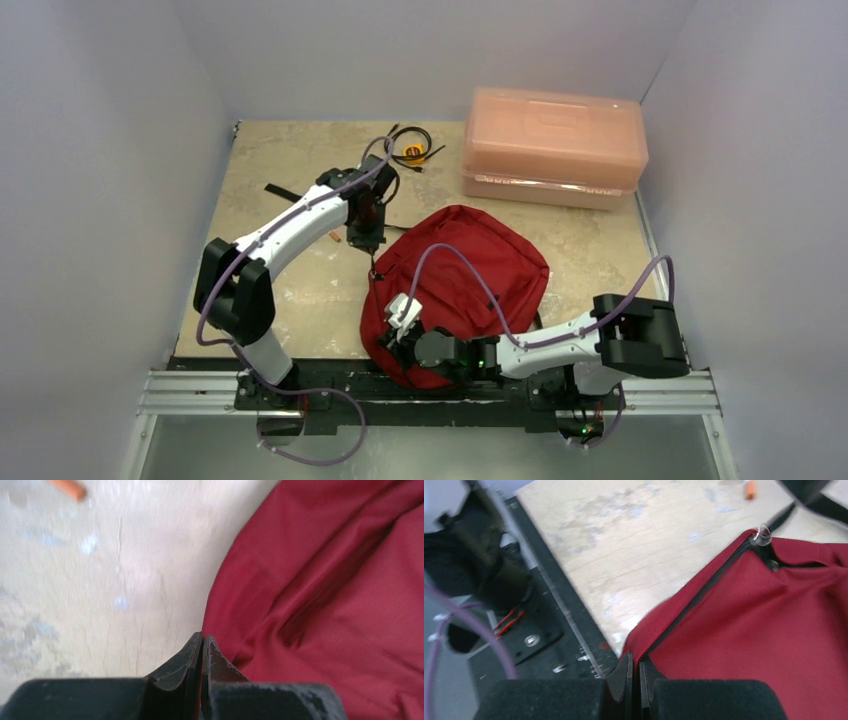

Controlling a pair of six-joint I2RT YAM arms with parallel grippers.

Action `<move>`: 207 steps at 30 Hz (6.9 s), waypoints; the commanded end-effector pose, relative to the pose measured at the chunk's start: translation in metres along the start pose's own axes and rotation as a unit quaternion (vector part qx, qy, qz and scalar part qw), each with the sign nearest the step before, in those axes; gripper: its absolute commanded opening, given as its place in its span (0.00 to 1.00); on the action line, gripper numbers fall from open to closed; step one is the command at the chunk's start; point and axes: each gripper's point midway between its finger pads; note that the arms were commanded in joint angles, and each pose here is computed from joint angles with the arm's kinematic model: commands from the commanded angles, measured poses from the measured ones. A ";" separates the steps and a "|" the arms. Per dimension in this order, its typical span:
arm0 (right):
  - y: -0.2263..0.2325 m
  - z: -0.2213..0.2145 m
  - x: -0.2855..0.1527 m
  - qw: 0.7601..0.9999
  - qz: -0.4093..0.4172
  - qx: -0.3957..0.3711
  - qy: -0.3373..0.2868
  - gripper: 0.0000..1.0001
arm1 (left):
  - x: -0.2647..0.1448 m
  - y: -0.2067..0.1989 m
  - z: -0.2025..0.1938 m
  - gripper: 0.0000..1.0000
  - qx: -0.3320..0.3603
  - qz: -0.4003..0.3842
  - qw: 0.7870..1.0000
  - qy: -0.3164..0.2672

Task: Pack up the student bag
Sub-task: Zip the student bag at the center of the board, then unzip the student bag at the center of the board.

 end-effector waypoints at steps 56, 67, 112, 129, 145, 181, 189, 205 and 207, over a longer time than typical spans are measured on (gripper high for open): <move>-0.016 0.021 0.054 0.961 0.263 -0.047 0.069 0.60 | -0.034 0.065 -0.203 0.30 -0.248 -0.246 0.930 0.116; -0.004 -0.001 0.070 0.960 0.235 -0.103 0.110 0.52 | -0.038 0.052 -0.188 0.00 -0.200 -0.308 0.927 0.071; -0.156 0.066 0.031 0.982 -0.092 0.051 0.159 0.60 | -0.014 0.071 -0.090 0.00 -0.178 -0.137 0.973 -0.052; -0.175 -0.025 -0.120 0.828 -0.282 0.449 0.181 0.44 | -0.025 0.038 -0.082 0.15 -0.153 -0.229 0.960 -0.052; -0.185 -0.042 -0.155 0.812 -0.339 0.429 0.205 0.57 | -0.091 0.034 -0.086 0.62 -0.105 -0.304 0.942 -0.096; -0.153 -0.034 -0.140 0.778 -0.329 0.509 0.166 0.39 | -0.053 -0.107 -0.155 0.58 -0.024 -0.411 0.911 0.012; -0.152 -0.043 -0.130 0.767 -0.340 0.516 0.172 0.38 | -0.030 -0.102 -0.166 0.56 -0.041 -0.397 0.917 0.019; -0.181 0.003 -0.099 0.818 -0.350 0.449 0.087 0.00 | 0.022 -0.081 -0.171 0.41 -0.080 -0.350 0.933 -0.007; -0.183 0.022 -0.084 0.837 -0.334 0.430 0.063 0.00 | 0.030 -0.078 -0.172 0.41 -0.083 -0.344 0.935 -0.010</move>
Point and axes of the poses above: each gripper's point midway between its finger pads, its own x axis out along the fingers, its own y axis along the line the jaws close on, z = x × y, and after that the axes turned 12 degrees about -x, right-handed
